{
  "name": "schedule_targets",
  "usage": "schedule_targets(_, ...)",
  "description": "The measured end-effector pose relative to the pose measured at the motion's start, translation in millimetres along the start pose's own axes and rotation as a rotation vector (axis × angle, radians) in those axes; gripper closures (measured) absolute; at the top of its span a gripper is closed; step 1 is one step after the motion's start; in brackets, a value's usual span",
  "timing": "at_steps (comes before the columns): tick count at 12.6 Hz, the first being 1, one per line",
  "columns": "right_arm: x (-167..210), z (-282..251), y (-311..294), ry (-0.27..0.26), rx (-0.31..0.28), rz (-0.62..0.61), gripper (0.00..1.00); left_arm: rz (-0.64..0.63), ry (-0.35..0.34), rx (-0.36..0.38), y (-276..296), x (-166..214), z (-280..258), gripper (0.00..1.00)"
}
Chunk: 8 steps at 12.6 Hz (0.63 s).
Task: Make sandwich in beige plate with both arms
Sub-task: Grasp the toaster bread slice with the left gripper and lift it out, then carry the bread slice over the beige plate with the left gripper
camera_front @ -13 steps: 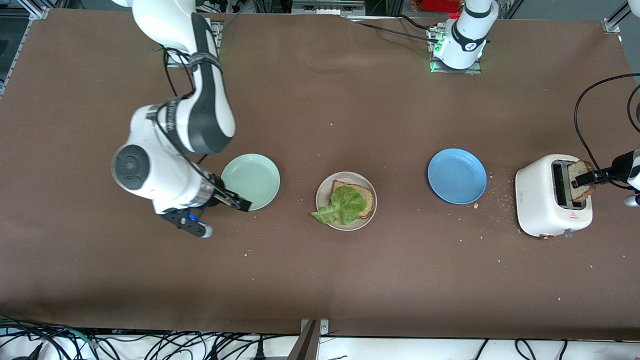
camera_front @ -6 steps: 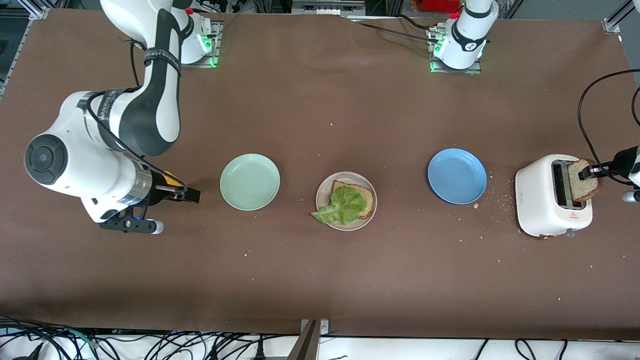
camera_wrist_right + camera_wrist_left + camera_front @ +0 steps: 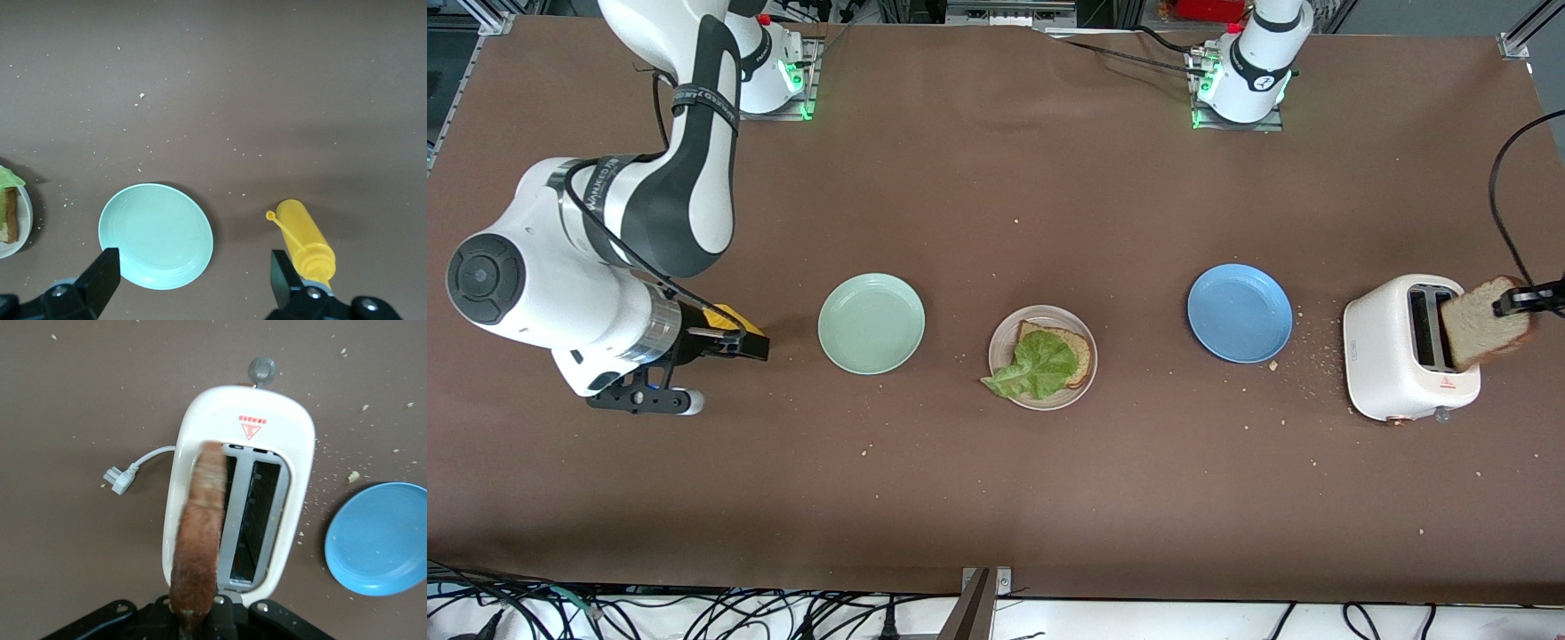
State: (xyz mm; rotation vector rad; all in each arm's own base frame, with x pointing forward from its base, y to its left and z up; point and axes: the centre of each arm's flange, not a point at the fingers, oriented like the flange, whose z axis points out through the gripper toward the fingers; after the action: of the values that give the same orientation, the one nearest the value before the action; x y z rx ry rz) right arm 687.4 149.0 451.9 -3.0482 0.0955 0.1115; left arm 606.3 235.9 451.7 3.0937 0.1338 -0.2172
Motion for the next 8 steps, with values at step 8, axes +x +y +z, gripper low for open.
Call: schedule_targets(8,28.2,-7.0,90.5,-0.026,0.071,0.024,0.0,0.087,-0.025,-0.268,141.3,15.2,-52.6,0.92)
